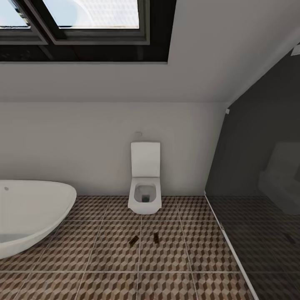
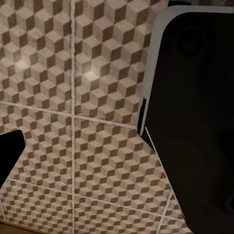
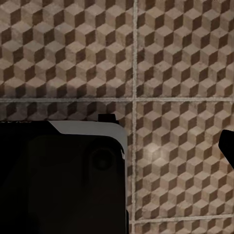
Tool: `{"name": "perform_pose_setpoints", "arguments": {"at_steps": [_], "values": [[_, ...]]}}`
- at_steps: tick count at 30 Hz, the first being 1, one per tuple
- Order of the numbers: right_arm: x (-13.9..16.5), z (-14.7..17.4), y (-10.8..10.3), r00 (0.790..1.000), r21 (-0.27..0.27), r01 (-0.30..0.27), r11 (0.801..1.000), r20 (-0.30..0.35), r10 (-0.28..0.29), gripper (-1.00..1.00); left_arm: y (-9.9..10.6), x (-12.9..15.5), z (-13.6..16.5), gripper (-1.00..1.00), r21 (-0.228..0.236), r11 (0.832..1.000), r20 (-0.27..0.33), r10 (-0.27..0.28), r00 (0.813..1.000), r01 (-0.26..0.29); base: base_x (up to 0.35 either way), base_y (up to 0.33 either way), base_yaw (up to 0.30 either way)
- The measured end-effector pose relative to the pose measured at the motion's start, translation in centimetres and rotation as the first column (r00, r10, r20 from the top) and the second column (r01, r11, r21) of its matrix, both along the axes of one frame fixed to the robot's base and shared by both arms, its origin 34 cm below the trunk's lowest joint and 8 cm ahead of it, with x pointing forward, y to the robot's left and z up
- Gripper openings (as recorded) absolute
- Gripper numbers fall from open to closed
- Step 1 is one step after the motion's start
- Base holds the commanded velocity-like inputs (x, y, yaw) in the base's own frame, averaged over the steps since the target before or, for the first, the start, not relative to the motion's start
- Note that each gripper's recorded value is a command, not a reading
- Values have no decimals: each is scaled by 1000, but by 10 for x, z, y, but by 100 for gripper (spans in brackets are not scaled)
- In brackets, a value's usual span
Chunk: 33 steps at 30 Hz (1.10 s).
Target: Take the four mousetraps from the cabinet in the bathroom and place them on the bathroom floor. Make sure all four end up on the same floor surface, and ensure that at least two of them are either under or directly next to the same bathroom sink.
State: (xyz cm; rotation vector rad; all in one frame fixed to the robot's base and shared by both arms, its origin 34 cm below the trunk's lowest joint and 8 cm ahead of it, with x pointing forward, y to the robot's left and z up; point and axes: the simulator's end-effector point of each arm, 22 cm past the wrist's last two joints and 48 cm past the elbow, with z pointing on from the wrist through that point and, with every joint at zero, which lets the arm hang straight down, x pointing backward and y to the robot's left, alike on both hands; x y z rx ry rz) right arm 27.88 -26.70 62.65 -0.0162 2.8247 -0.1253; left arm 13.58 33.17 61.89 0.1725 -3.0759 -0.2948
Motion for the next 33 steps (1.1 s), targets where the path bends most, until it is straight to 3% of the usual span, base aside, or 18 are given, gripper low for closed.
{"name": "perform_pose_setpoints", "arguments": {"at_steps": [33], "values": [[3,1,6,1000,10,1,1000,9,-2,100,0,0,0,100,0,1000,0,-1,1000,1,0,0,0]]}}
